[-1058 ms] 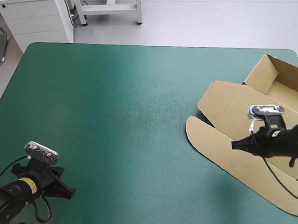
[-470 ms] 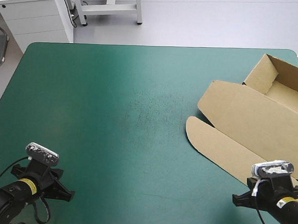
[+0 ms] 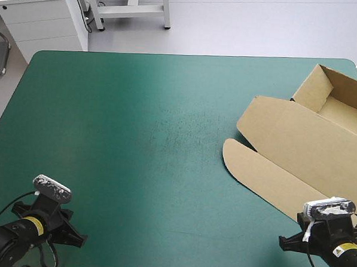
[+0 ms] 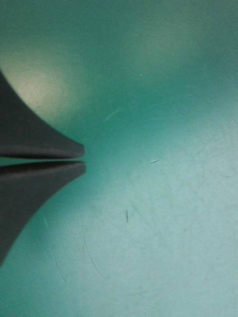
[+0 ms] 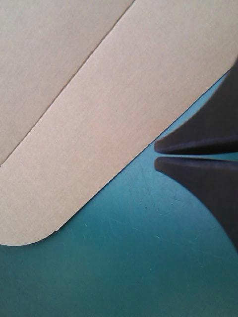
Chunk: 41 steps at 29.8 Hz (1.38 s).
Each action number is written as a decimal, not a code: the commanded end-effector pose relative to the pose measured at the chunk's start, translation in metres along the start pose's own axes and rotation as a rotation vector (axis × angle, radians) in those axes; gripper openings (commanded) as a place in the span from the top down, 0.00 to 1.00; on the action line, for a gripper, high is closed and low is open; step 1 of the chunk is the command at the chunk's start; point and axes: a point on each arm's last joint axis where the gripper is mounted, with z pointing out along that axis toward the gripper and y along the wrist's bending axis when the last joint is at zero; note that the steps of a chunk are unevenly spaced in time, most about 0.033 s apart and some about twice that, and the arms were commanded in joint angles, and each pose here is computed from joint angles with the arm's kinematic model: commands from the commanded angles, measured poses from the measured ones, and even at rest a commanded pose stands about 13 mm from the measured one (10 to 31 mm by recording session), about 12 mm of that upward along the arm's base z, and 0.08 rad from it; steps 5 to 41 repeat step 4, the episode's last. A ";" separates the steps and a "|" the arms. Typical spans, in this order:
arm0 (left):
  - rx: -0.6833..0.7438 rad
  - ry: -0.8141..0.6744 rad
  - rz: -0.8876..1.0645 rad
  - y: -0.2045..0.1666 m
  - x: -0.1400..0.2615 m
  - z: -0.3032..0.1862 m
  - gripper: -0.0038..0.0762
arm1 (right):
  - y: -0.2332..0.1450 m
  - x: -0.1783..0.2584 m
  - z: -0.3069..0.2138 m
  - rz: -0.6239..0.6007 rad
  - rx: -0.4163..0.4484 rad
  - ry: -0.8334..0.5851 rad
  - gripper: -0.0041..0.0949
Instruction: Fold the box
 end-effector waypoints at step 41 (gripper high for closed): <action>-0.001 -0.031 0.004 0.000 -0.006 -0.003 0.96 | -0.001 -0.011 -0.004 0.000 0.011 -0.072 0.96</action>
